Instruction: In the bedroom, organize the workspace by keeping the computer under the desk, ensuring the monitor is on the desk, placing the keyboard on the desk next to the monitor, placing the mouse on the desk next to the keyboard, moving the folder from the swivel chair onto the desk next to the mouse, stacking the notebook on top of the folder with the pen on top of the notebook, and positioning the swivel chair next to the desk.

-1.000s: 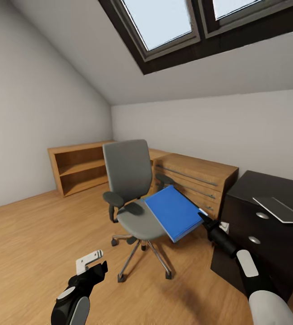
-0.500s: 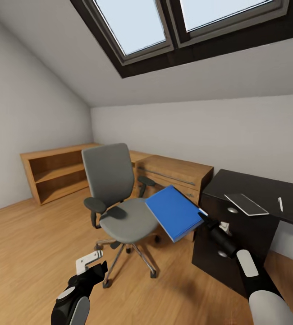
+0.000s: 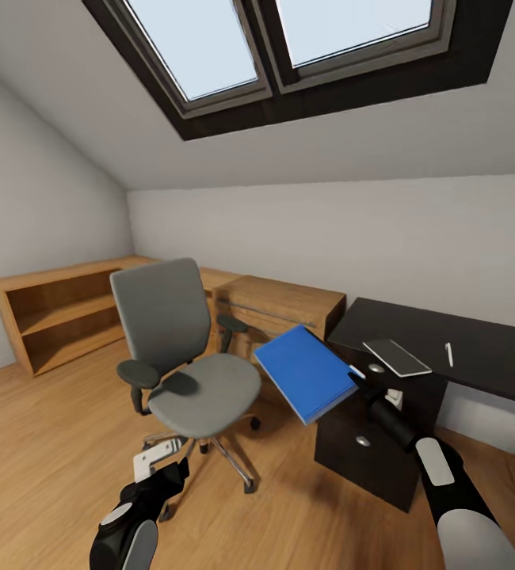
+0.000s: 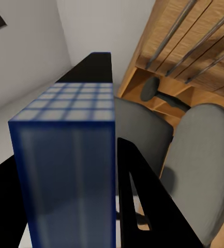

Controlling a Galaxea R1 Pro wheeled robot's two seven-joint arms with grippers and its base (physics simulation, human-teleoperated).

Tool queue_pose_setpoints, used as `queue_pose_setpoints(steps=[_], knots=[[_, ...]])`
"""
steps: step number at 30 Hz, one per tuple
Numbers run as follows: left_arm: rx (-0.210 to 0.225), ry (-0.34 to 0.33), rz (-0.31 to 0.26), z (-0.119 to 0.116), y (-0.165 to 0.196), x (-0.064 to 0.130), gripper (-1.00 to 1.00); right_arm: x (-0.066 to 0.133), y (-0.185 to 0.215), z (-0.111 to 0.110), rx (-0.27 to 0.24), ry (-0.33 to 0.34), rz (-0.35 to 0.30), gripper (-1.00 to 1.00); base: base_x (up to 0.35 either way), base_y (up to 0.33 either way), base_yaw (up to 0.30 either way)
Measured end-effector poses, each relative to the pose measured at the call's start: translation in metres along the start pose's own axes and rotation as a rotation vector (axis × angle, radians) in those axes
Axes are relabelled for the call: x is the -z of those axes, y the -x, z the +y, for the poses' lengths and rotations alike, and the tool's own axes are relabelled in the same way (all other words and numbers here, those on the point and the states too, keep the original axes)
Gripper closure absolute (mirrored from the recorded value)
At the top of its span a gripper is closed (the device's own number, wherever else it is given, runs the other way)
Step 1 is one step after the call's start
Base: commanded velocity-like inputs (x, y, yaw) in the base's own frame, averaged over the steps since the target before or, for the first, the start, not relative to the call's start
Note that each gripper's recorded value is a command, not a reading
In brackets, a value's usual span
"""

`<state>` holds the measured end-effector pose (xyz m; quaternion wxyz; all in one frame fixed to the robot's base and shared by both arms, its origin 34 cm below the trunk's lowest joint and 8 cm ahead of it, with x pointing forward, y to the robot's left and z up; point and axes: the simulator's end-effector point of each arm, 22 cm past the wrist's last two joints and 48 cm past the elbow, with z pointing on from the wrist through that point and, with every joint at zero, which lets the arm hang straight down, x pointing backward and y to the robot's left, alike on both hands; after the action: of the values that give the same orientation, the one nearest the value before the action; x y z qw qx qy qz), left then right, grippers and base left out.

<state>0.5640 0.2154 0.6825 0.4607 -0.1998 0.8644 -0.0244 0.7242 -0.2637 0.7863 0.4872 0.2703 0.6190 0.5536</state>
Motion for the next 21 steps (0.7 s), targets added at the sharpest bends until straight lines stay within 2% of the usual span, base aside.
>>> queue_pose_setpoints(steps=[21], knots=[[0.001,-0.003,0.003,-0.013,0.036,0.019,-1.0,-0.009,0.014,0.041,-0.011,0.011,0.013,1.0,0.0,0.0,-0.002]])
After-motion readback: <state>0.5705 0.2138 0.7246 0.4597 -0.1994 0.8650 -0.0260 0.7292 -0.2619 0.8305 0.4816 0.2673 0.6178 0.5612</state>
